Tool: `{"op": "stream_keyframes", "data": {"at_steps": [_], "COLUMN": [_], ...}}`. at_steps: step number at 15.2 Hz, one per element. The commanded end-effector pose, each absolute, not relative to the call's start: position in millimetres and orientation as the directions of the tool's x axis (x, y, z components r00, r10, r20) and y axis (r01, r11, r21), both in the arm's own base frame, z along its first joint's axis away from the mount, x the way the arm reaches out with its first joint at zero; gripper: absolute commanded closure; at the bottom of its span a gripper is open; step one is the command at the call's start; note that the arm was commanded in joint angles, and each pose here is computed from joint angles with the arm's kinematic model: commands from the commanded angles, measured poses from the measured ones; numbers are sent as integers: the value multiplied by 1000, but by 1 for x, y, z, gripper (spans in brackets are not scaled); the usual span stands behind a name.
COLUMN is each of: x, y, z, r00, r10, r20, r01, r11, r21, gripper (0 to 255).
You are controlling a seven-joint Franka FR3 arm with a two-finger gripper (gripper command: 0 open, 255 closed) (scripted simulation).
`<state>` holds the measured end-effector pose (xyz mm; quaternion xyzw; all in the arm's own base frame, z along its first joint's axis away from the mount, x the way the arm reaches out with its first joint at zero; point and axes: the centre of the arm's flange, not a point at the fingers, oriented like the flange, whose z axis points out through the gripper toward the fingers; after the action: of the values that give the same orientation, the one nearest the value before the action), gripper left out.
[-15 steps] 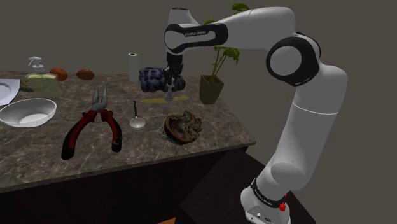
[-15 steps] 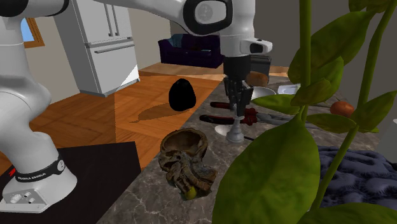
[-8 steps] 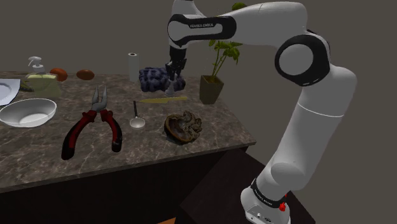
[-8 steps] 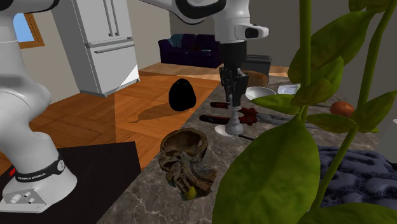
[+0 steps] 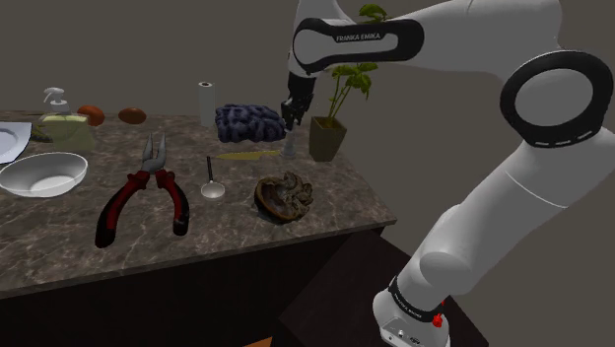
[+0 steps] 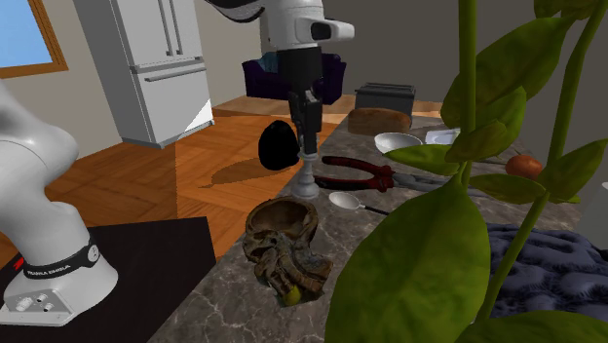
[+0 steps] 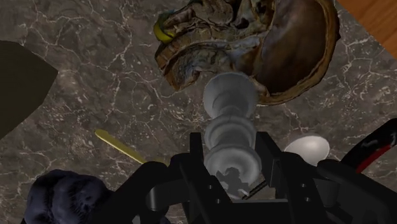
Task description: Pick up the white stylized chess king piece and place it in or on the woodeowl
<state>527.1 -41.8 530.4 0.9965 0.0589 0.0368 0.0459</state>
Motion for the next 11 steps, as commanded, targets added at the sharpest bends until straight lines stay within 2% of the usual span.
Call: {"op": "stream_keyframes", "data": {"at_steps": [1, 3, 11], "x": [501, 476, 473], "y": [-39, -39, -39], "z": [537, 544, 507], "r00": [990, 990, 990], "r10": [121, 121, 121], "r20": [68, 68, 68], "r01": [114, 114, 114], "r11": [-989, -989, -989], "r21": [96, 96, 96], "gripper": [255, 255, 255]}}
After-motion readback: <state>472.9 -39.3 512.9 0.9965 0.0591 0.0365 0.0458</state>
